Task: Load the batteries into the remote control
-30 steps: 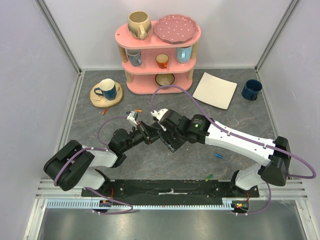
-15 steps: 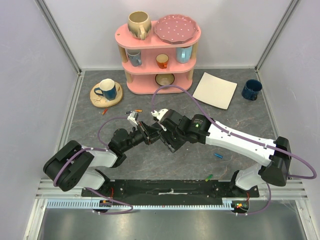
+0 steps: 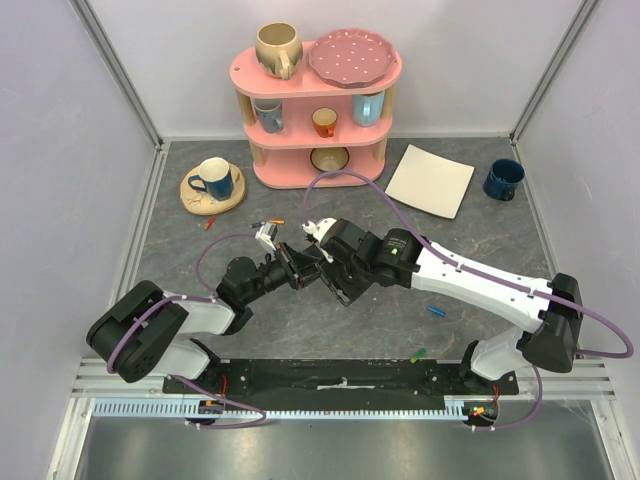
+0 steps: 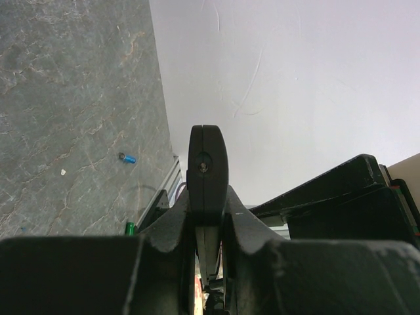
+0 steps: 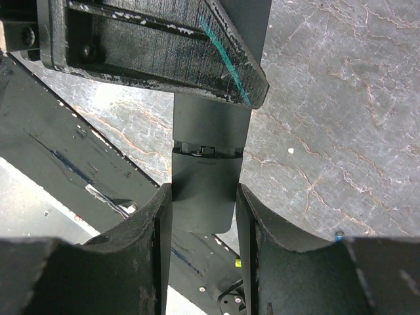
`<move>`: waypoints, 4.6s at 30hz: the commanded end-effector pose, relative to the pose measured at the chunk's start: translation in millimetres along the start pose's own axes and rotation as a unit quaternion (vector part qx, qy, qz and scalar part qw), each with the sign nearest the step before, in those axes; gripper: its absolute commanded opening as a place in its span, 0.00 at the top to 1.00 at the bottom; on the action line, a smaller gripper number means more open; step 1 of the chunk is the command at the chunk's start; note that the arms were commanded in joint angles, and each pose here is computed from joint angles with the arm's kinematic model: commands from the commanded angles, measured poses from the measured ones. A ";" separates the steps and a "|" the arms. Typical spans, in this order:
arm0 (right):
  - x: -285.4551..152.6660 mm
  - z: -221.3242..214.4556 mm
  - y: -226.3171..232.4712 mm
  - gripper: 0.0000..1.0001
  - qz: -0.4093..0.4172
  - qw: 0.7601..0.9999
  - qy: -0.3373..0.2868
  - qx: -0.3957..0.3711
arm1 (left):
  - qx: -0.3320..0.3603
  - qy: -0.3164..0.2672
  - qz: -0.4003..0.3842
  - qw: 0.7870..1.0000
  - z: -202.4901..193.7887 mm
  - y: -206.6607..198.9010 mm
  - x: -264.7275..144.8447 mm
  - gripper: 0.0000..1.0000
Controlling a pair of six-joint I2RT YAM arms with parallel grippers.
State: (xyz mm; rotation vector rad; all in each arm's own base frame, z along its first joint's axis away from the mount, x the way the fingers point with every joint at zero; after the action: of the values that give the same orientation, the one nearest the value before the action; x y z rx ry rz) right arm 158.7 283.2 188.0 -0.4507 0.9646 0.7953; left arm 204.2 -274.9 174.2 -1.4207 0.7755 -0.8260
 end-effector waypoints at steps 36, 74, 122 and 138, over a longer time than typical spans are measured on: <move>-22.1 8.4 2.5 0.65 0.021 0.999 -0.025 0.004 | 0.038 0.005 -0.057 0.998 -3.2 -31.9 -0.3 0.98; -8.9 6.8 7.9 0.64 0.031 0.999 -0.014 0.012 | 0.034 0.003 -0.064 0.997 -2.7 -43.0 -0.4 0.98; 4.9 -10.9 12.5 0.60 0.044 0.999 0.019 0.007 | 0.036 0.014 -0.103 0.994 -4.9 -77.2 4.6 0.98; 8.4 -14.5 13.4 0.56 0.044 0.999 0.028 0.001 | 0.040 0.017 -0.107 0.993 -3.9 -85.0 10.0 0.98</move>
State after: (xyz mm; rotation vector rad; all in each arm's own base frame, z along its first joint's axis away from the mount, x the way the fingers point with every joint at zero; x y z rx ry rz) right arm 150.7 284.9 186.8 -0.4091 0.9994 0.8392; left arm 202.7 -277.7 178.6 -1.3655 0.8118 -0.8084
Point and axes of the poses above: each gripper's point midway between its finger pads, its own x axis out along the fingers, its own y axis along the line the jaws close on, z = x × y, the point moved 2 cm from there along -x, back along the fingers, and after that the axes turned 7 degrees about -x, right-handed, at the moved point
